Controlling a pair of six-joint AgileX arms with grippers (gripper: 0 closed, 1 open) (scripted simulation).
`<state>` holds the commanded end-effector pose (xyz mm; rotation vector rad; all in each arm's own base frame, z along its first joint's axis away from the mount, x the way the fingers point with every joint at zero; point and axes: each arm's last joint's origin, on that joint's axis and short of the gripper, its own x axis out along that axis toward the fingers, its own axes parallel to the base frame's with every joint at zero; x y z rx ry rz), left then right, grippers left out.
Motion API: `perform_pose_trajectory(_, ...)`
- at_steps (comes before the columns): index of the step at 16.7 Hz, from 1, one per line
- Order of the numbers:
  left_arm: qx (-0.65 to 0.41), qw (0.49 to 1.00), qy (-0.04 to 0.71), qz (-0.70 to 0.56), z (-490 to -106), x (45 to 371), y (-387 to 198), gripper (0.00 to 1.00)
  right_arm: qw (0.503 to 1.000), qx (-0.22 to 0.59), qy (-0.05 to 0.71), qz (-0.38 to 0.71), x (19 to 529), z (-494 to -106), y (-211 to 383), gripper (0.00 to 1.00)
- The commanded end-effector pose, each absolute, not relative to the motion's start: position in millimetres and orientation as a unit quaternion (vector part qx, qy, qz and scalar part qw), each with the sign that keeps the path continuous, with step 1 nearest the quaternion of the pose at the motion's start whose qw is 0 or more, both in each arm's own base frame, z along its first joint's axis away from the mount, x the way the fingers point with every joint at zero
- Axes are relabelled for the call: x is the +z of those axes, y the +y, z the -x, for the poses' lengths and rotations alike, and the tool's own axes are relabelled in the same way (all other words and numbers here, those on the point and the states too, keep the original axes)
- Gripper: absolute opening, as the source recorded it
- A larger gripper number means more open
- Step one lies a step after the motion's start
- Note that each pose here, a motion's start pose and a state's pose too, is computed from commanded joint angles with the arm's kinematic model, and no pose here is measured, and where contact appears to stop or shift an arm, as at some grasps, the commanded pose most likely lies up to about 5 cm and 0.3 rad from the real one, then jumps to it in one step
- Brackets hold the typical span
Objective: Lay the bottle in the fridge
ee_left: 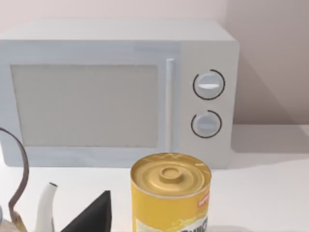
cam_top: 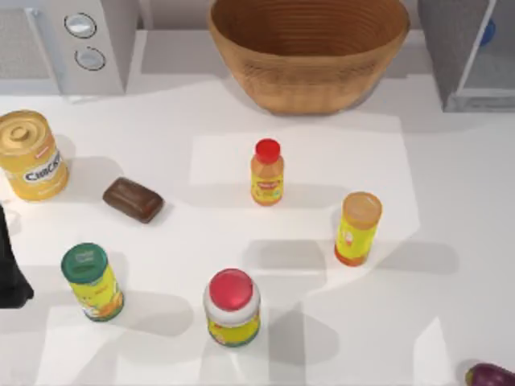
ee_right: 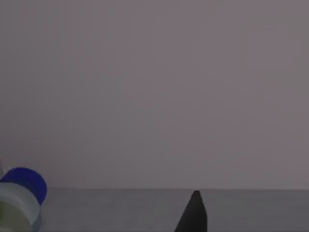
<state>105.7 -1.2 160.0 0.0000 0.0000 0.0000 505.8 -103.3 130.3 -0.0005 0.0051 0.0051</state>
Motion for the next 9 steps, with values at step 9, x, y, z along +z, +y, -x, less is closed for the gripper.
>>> perform_pose_trajectory(9,0.000,1.000,0.000,0.000,-105.7,160.0,-1.2,1.00,1.000,0.003,0.003,0.000,130.3,-505.8,-103.3,1.00)
